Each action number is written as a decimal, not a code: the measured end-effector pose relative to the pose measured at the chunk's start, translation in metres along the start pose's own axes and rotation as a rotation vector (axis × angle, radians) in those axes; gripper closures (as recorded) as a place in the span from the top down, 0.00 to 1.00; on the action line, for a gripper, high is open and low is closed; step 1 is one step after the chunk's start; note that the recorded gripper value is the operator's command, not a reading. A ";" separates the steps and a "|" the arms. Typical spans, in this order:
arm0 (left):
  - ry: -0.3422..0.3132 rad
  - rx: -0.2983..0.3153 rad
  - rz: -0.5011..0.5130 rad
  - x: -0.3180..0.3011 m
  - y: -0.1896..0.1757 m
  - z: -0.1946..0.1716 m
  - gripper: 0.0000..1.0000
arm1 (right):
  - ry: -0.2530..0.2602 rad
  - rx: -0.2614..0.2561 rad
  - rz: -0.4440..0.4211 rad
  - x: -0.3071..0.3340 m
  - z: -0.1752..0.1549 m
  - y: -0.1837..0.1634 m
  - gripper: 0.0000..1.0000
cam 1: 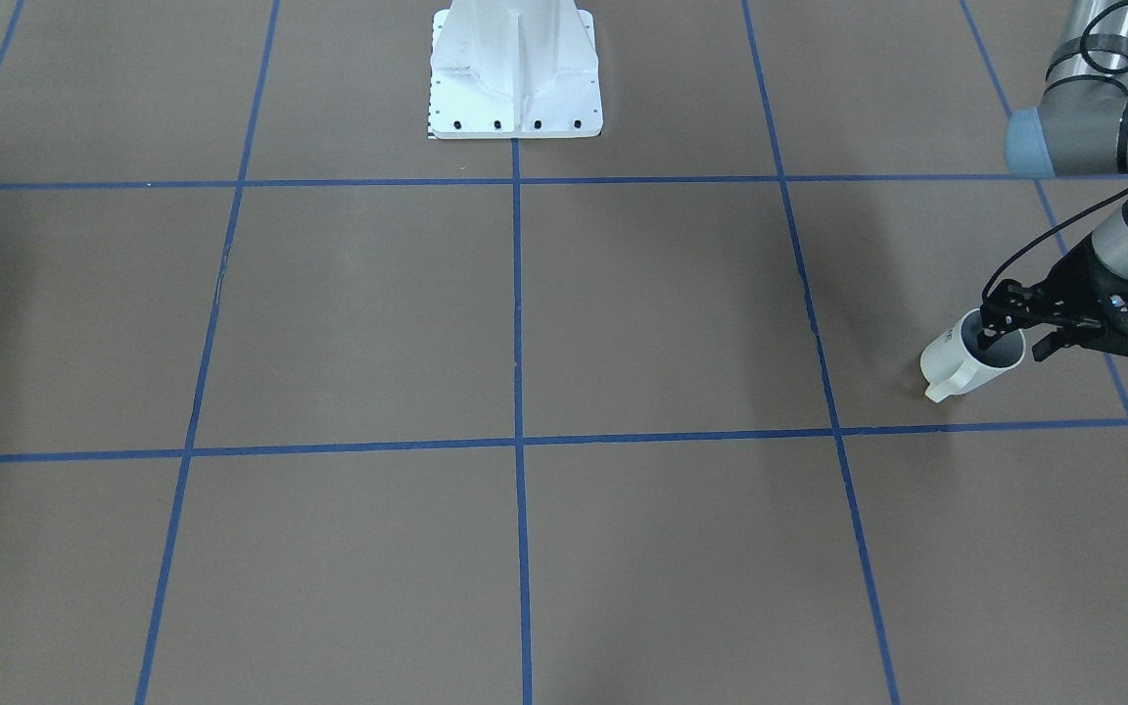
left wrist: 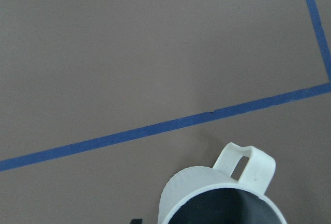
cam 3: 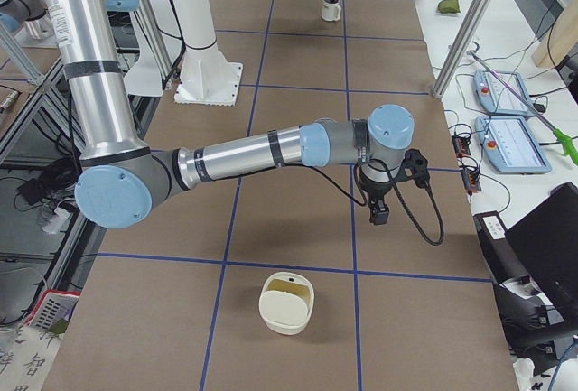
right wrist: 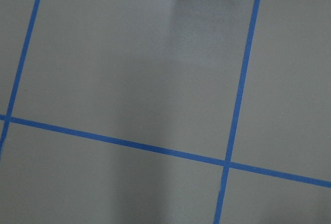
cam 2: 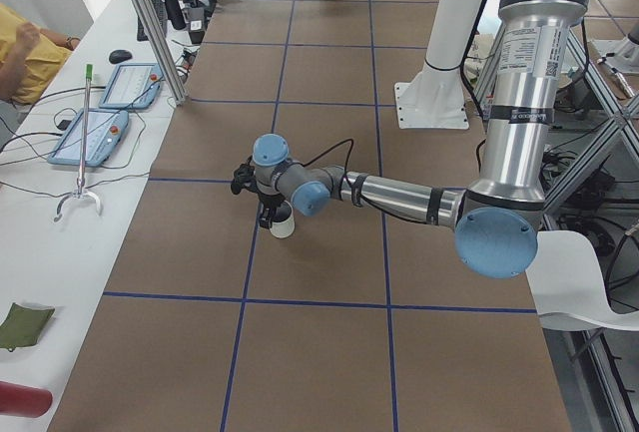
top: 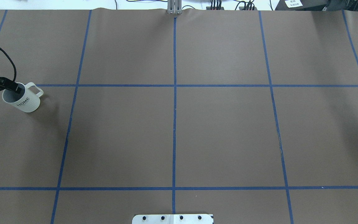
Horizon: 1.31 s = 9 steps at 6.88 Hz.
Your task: Left arm hands cup to right arm to dump lemon
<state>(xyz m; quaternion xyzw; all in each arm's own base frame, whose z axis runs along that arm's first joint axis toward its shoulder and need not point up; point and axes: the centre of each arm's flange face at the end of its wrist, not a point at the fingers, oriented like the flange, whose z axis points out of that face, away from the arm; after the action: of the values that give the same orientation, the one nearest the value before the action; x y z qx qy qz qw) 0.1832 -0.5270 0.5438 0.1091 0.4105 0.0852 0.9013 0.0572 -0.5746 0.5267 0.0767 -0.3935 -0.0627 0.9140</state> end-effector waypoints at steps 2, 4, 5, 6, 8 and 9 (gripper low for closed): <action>-0.024 0.026 -0.027 -0.019 -0.008 -0.030 1.00 | 0.002 -0.002 0.001 0.001 0.001 0.002 1.00; -0.082 0.013 0.016 -0.051 -0.011 -0.075 1.00 | 0.025 -0.014 -0.006 0.008 0.006 0.007 1.00; -0.115 -0.005 0.054 -0.078 -0.008 -0.100 1.00 | 0.035 -0.019 -0.016 0.011 0.008 0.010 1.00; -0.141 -0.026 0.092 -0.109 -0.001 -0.120 1.00 | 0.044 -0.024 -0.019 0.014 0.010 0.013 1.00; -0.171 -0.060 0.083 -0.171 0.039 -0.147 1.00 | 0.063 -0.033 -0.027 0.016 0.014 0.015 1.00; -0.174 -0.072 0.053 -0.187 0.056 -0.149 1.00 | 0.071 -0.045 -0.035 0.016 0.020 0.014 1.00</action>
<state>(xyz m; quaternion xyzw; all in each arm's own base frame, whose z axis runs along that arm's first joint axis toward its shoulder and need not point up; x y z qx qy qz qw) -0.0548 -0.4996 0.5980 0.0944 0.3241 0.1140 0.9344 0.0545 -0.5652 0.5537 0.0652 -0.3577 -0.0847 0.9277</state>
